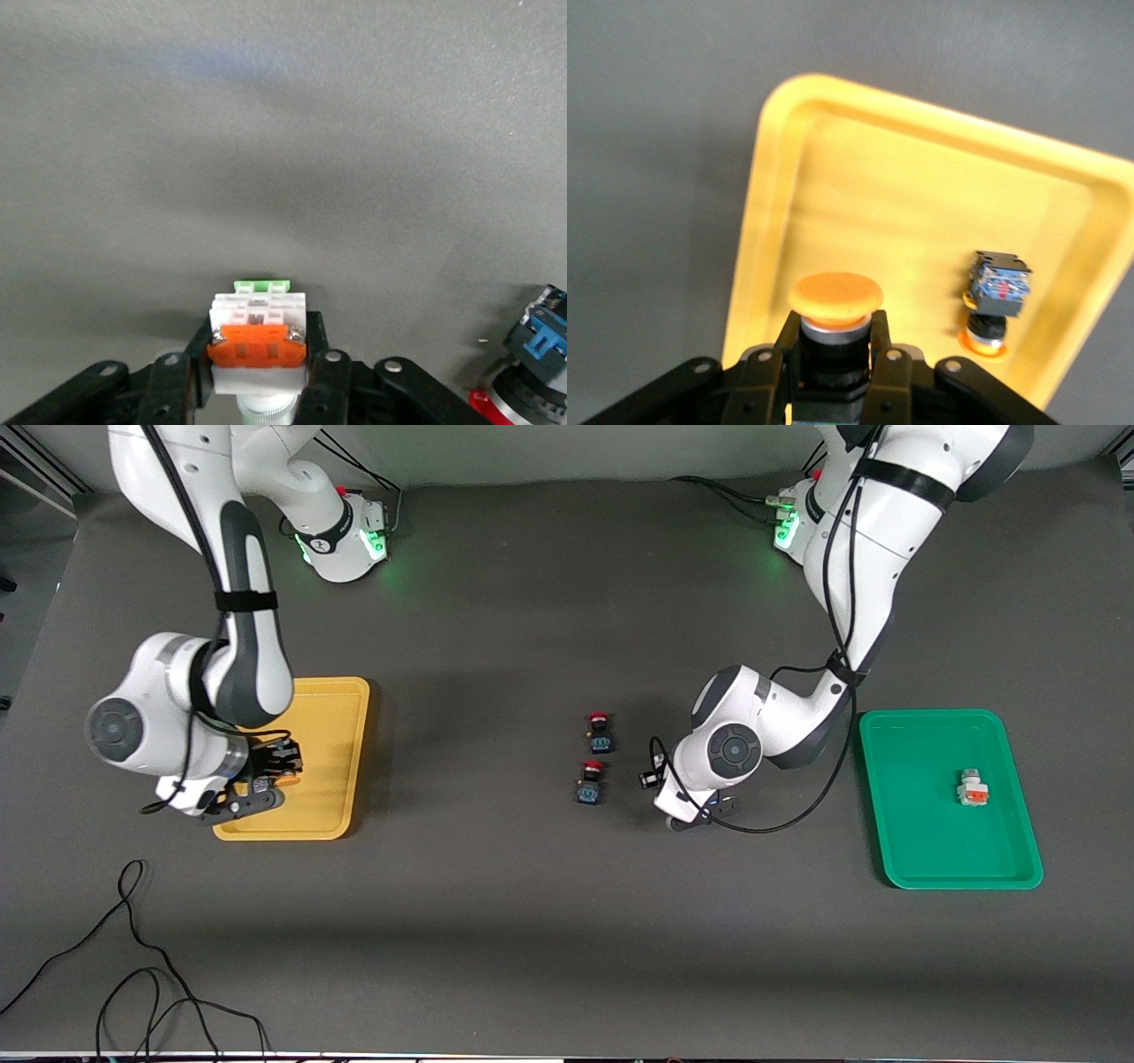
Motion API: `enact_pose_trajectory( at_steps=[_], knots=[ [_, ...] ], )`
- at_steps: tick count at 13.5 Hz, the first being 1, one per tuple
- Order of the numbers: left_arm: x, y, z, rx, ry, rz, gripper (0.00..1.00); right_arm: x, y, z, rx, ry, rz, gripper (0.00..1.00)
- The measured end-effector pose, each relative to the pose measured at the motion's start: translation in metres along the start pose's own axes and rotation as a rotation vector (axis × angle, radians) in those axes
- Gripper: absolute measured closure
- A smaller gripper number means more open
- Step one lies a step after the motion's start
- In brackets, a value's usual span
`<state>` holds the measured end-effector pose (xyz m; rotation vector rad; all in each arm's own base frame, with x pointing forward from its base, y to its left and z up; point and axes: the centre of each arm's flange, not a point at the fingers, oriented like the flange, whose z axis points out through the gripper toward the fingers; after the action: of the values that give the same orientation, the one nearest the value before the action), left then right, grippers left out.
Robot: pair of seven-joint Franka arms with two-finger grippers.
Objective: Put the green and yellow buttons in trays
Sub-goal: 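Carry the yellow switch to the yellow tray while the left gripper carries the block, then release the switch in the yellow tray while the left gripper lowers the block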
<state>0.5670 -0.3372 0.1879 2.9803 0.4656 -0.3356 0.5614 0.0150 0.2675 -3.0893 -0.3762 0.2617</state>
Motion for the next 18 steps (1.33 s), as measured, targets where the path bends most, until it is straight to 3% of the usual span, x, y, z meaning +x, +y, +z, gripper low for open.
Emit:
enact_pose_trajectory(
  at_steps=[3, 5, 6, 9, 12, 15, 18],
  knots=[
    [0.006, -0.012, -0.058, 0.046, -0.012, -0.012, 0.58, -0.008, 0.0, 0.051, 0.047, -0.006, -0.007, 0.67],
    [0.008, -0.031, -0.12, 0.094, -0.033, 0.005, 0.58, -0.006, 0.0, 0.067, 0.049, -0.015, 0.0, 0.67],
    [0.01, -0.045, -0.154, 0.12, -0.051, 0.027, 0.58, -0.005, 0.0, 0.068, 0.046, -0.015, 0.002, 0.61],
    [0.024, -0.099, -0.24, 0.164, -0.117, 0.084, 0.58, 0.001, -0.002, 0.057, 0.069, -0.018, -0.003, 0.3],
    [0.059, -0.18, -0.286, 0.177, -0.17, 0.164, 0.58, 0.016, 0.0, 0.009, 0.122, -0.032, -0.002, 0.0],
    [0.095, -0.27, -0.3, 0.177, -0.193, 0.225, 0.58, 0.027, -0.001, -0.057, 0.149, -0.062, 0.01, 0.0],
    [0.117, -0.316, -0.285, 0.204, -0.205, 0.255, 0.58, 0.029, -0.013, -0.114, 0.122, -0.094, 0.019, 0.0]
  ],
)
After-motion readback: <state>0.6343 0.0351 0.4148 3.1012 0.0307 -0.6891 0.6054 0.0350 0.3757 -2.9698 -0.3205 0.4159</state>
